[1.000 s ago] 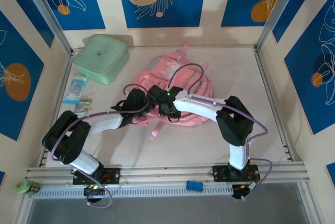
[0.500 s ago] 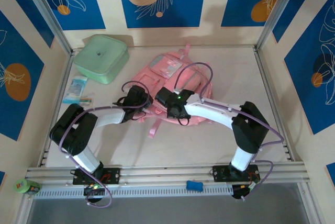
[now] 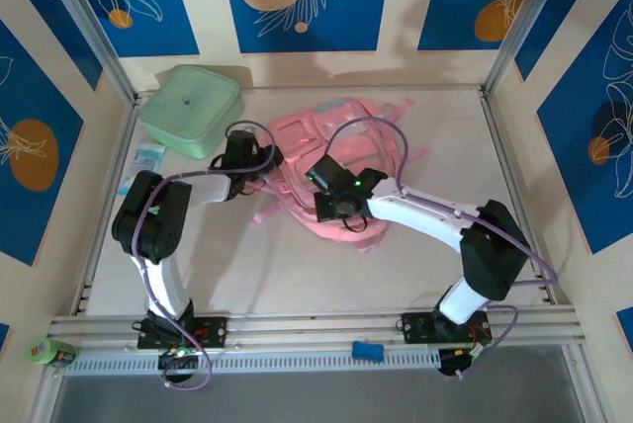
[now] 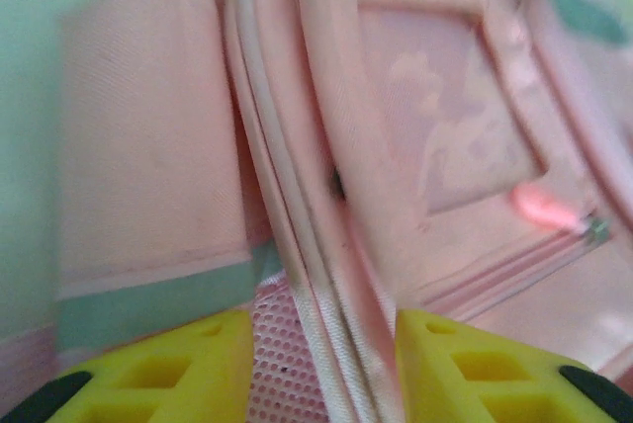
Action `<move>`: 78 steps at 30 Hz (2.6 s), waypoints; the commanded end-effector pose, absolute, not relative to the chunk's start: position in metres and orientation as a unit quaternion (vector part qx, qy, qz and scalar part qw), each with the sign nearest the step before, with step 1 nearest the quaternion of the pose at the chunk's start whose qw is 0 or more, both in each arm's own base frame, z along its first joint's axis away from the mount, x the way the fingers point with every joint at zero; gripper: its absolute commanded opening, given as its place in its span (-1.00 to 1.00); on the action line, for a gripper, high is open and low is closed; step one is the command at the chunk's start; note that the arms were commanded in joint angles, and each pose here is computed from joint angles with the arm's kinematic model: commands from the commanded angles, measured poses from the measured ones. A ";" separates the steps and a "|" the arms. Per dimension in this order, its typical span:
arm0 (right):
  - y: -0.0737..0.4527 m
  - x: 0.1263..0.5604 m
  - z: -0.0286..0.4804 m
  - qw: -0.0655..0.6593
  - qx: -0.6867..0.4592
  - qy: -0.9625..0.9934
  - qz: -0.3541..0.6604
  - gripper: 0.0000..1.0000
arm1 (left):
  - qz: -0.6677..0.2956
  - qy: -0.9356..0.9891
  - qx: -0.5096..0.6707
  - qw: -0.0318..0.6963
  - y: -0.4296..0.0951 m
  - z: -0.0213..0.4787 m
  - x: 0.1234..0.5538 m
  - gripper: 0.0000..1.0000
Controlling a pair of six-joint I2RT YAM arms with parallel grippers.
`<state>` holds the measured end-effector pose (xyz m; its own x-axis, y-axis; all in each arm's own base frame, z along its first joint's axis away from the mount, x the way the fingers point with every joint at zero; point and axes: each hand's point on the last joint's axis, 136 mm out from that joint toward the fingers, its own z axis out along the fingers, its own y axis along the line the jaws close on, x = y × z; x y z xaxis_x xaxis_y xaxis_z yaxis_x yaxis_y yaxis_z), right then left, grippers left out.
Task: Pack the student bag
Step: Zip the student bag at the center of the table.
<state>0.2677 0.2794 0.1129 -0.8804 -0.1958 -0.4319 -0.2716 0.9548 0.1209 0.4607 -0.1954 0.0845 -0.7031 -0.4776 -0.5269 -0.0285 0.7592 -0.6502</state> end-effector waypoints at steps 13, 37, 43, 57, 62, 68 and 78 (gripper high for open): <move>0.304 0.253 0.104 0.188 -0.109 0.967 0.132 -1.00 | -0.405 0.851 -0.203 0.266 -0.221 0.121 0.345 0.06; 0.313 0.254 0.107 0.199 -0.105 0.965 0.132 -1.00 | -0.454 0.811 -0.247 0.274 -0.267 0.132 0.332 -0.54; 0.299 0.250 0.106 0.195 -0.099 0.970 0.102 -1.00 | -0.421 0.826 -0.240 0.287 -0.256 0.121 0.335 -1.00; 0.201 0.243 0.111 0.201 -0.091 0.975 0.001 -1.00 | -0.348 0.864 -0.217 0.293 -0.190 0.105 0.350 -1.00; 0.171 0.256 0.115 0.200 -0.075 0.977 -0.006 -1.00 | -0.329 0.874 -0.193 0.300 -0.177 0.111 0.358 -1.00; 0.191 0.252 0.121 0.216 -0.124 0.968 0.014 -1.00 | -0.329 0.877 -0.148 0.318 -0.159 0.124 0.382 -1.00; 0.160 0.305 0.123 0.245 -0.080 0.966 0.031 -1.00 | -0.262 0.910 -0.023 0.320 -0.154 0.109 0.385 -1.00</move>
